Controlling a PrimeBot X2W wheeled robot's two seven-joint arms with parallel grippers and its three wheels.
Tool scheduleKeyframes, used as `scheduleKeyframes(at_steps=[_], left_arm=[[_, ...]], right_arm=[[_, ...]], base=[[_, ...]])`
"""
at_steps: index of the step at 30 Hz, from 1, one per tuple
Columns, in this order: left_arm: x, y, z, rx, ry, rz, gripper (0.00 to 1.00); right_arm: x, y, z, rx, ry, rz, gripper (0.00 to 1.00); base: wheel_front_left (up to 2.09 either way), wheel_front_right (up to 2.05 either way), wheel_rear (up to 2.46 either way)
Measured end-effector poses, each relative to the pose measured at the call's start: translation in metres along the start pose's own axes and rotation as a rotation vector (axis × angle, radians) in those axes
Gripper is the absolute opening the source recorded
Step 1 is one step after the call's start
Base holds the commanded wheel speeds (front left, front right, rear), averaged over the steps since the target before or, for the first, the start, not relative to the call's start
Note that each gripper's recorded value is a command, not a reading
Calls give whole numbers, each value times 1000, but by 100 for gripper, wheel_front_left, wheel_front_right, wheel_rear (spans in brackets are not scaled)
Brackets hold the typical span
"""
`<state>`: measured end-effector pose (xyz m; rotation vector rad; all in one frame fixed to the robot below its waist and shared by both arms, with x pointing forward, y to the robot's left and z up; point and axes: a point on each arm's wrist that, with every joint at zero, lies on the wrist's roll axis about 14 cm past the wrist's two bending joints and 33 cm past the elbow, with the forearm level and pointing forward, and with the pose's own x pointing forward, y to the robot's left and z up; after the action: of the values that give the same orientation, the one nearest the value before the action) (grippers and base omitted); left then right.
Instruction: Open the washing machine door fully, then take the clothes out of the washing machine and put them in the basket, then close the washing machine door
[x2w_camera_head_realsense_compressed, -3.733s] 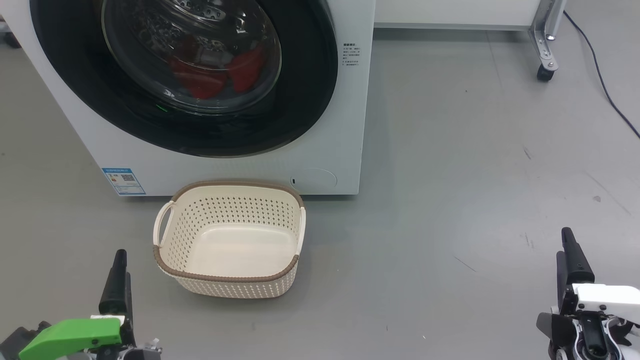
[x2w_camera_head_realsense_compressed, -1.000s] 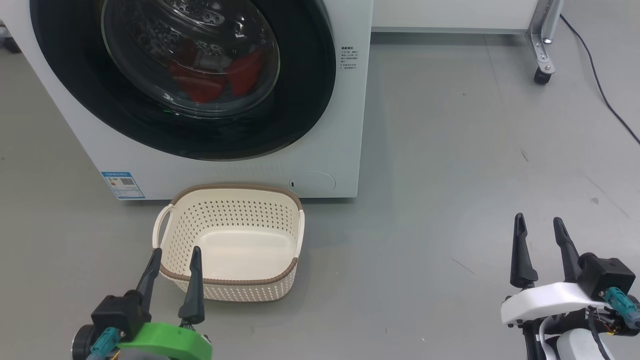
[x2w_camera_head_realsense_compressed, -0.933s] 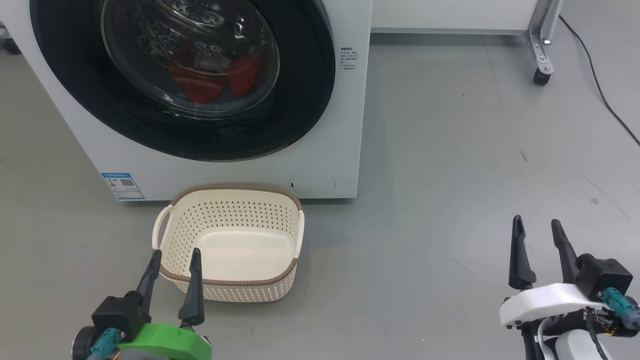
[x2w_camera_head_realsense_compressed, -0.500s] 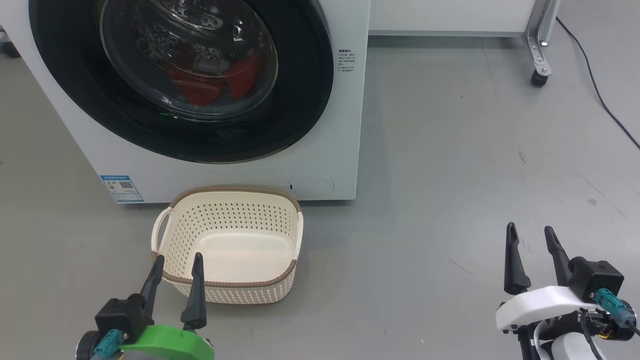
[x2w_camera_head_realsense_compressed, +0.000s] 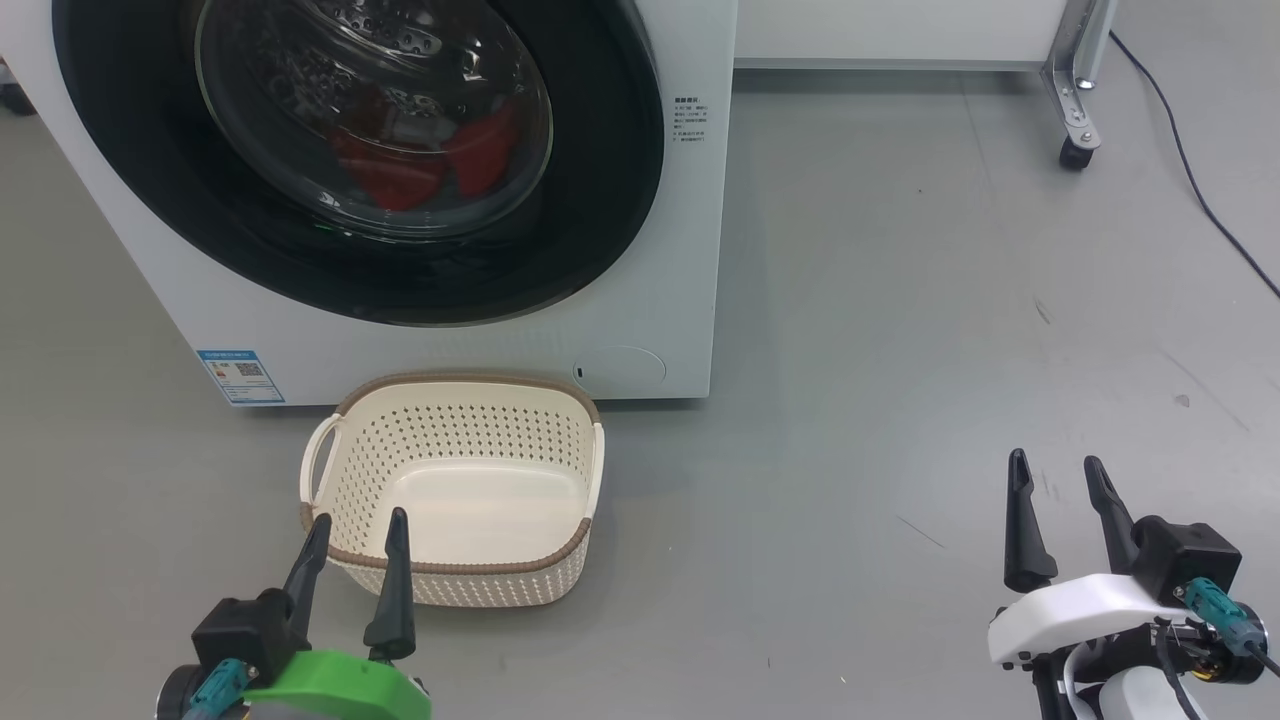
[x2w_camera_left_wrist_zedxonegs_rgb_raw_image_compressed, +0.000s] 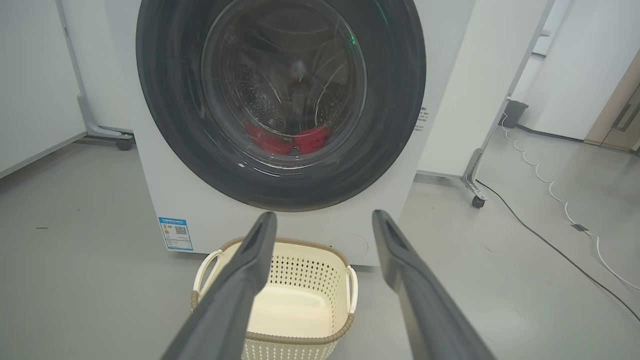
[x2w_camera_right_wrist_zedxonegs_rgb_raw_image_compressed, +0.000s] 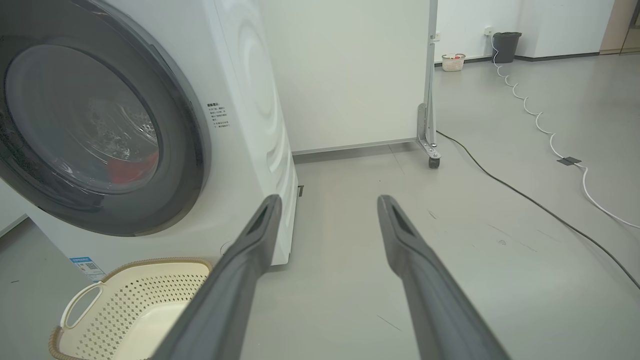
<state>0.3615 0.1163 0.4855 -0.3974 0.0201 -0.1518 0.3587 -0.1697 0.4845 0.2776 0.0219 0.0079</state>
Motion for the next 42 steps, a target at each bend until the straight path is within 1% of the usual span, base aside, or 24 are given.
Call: scheduleKeyframes(at_steps=[36,42], left_arm=[[0,3,-7,-1,23,11,100],[1,2,-9,20,29,7,100]], right_arm=[[4,3,-9,-1,27,8,100],[5,3,-11,-2,35,7,100]], base=[[0,0,0],[0,0,0]])
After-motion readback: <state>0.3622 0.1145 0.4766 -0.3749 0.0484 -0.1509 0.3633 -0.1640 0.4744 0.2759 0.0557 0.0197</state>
